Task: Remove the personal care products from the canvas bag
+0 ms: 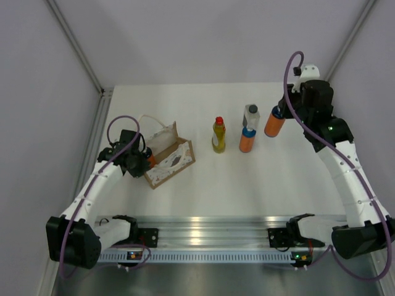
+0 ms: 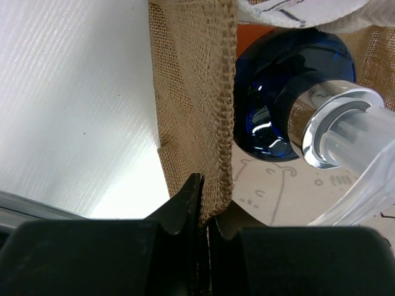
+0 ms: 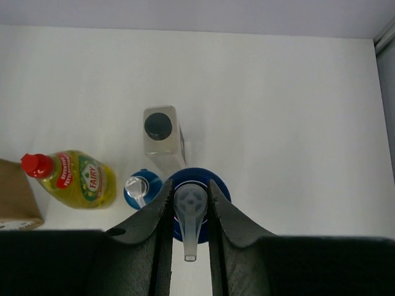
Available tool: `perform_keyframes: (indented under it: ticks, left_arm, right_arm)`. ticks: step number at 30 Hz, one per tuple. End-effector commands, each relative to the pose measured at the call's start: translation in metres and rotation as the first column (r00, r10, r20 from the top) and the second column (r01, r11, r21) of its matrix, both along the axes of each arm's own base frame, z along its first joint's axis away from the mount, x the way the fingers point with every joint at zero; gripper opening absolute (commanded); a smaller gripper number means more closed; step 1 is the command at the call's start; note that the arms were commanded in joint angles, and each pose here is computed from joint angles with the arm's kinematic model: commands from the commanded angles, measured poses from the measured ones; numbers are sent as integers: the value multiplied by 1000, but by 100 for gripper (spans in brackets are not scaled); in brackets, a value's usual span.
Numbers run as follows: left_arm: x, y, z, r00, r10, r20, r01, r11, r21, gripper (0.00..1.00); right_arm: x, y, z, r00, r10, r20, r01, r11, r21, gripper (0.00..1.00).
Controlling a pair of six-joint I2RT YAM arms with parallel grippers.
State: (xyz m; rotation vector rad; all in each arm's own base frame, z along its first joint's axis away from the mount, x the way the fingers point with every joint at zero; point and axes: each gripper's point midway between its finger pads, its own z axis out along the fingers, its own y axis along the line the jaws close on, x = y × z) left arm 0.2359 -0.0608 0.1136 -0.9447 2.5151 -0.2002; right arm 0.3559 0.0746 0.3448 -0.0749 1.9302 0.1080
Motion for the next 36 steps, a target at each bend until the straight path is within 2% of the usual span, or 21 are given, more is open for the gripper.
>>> perform_keyframes:
  ticks: [1,14,24,32,35,36]
  left_arm:
    - [11,-6,13,999,-7,42,8,1000,-30,11]
    - [13,-8,16,999,-15,48,17,999,-40,10]
    - [12,-8,17,999,-13,52,15,999,-40,11]
    - [14,-8,19,998,-16,60,18,999,-40,11]
    - [14,-8,19,998,-14,58,17,999,-41,11]
    - [13,-8,18,998,-14,55,17,999,-40,11]
  right_arm:
    - [19,-11,34,987,-49,151,42,998,51,0]
    - [71,-23,-27,989,-64,132,59,997,42,0]
    - [94,-26,-75,994,-87,62,86,996,26,0]
    - [96,-28,-108,996,-91,-7,91,996,4,1]
    - [93,-29,-114,995,-98,-21,98,995,1,18]
    - [92,-30,-117,994,-104,-25,105,995,0,30]
